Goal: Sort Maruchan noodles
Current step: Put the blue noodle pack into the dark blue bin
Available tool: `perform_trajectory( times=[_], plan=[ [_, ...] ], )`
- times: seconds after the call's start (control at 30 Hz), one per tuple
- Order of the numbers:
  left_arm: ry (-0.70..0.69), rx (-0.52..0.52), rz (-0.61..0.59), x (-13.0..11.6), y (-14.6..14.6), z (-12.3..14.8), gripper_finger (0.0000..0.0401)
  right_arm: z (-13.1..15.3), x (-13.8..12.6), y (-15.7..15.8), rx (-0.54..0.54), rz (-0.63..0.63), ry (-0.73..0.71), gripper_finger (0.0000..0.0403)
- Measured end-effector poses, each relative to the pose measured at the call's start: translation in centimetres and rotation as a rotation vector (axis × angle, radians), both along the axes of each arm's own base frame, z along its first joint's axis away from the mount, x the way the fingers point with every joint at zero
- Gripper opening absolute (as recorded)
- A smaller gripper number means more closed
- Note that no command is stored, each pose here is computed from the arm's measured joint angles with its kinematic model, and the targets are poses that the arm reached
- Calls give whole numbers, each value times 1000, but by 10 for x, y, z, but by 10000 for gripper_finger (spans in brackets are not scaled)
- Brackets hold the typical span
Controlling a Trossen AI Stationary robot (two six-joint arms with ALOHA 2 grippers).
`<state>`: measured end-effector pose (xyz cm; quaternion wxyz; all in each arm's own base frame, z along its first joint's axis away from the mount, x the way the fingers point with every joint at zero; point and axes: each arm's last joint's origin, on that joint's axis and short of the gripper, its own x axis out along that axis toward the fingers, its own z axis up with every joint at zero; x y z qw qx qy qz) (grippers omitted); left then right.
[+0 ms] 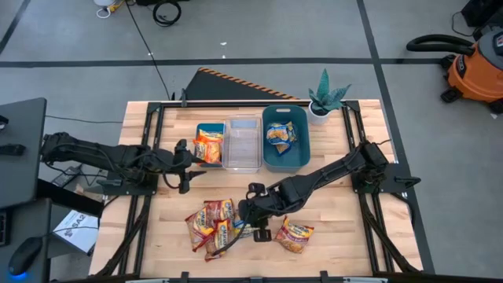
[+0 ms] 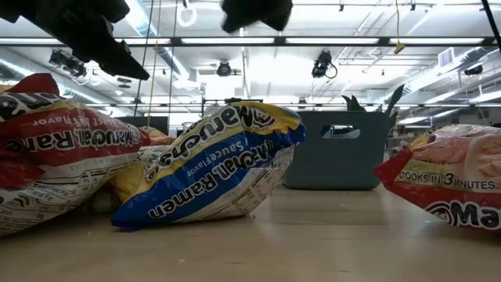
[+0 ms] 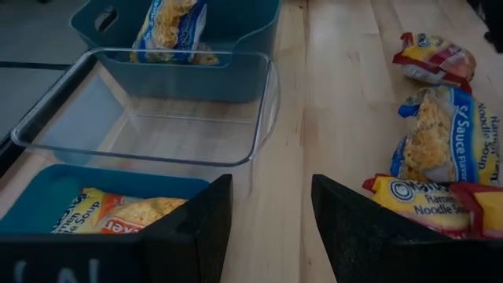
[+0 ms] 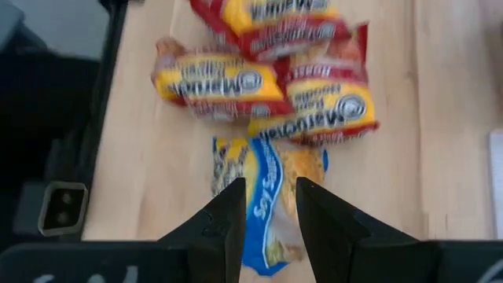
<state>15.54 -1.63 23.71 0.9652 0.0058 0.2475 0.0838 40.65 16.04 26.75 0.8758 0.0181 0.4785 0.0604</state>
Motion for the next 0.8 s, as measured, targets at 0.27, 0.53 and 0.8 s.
perform_trajectory(
  times=[0.27, 0.53, 0.8],
  plan=[
    [26, -23, 14, -3, 0, -4, 180, -26, -3, 4, -16, 80, 9, 120],
    [14, -60, 20, -15, 2, -1, 180, -45, -4, 7, 6, 98, -20, 156],
    [0, -107, 46, -21, 3, 1, 180, -54, -7, 9, -51, 123, -37, 216]
  ],
)
